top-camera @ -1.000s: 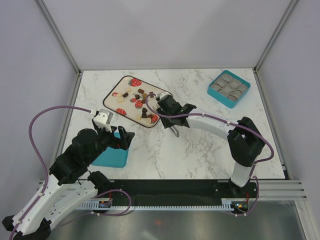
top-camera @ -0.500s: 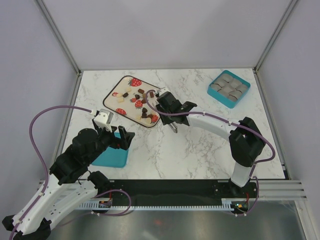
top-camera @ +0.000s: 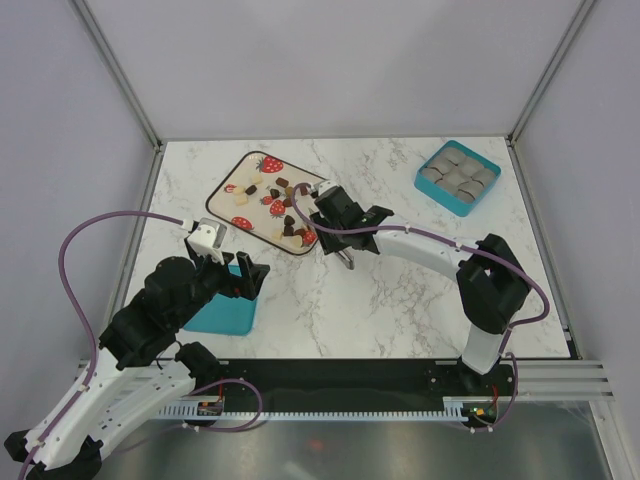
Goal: Pack the chocolate
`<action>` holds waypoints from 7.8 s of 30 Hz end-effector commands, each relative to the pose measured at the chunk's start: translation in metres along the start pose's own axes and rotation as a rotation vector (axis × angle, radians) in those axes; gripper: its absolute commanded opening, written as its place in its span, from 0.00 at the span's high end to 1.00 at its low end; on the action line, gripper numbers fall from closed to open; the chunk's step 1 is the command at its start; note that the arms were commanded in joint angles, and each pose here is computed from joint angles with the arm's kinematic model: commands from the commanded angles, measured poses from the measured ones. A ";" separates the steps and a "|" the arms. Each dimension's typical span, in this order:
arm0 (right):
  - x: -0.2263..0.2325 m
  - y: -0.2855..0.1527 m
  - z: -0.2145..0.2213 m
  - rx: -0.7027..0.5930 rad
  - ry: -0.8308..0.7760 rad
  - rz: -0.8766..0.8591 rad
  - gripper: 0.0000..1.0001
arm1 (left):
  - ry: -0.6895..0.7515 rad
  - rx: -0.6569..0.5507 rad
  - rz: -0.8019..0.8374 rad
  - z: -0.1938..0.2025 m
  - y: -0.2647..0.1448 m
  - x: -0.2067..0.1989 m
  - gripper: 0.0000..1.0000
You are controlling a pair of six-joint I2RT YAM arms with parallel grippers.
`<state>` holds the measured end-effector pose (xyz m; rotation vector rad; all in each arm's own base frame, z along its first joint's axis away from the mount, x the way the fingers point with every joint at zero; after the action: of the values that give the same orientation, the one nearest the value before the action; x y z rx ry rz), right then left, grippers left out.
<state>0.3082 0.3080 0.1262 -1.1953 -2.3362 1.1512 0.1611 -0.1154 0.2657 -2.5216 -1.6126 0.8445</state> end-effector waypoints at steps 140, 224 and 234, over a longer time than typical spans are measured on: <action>-0.391 -0.018 0.044 0.028 0.683 0.497 0.58 | 0.037 -0.010 0.036 -0.003 0.001 -0.005 0.00; 0.008 -0.040 -0.020 0.069 -0.183 -0.112 0.46 | 0.028 -0.070 -0.040 -0.010 -0.005 0.008 0.00; 0.025 -0.039 -0.013 0.082 -0.190 -0.171 0.46 | 0.028 -0.069 -0.040 -0.010 -0.005 0.008 0.00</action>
<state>0.2831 0.3141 0.1479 -0.8862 -2.3972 1.3889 0.1621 -0.1064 0.2704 -2.5189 -1.6900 0.8180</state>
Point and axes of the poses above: each gripper's point midway between its finger pads, its own y axis out along the fingers, its own x axis along the line the jaws close on, z = x × y, the point moved 3 cm from there along -y, back along the fingers, and after that the axes turned 14 degrees about -y, right-handed, at the moved point
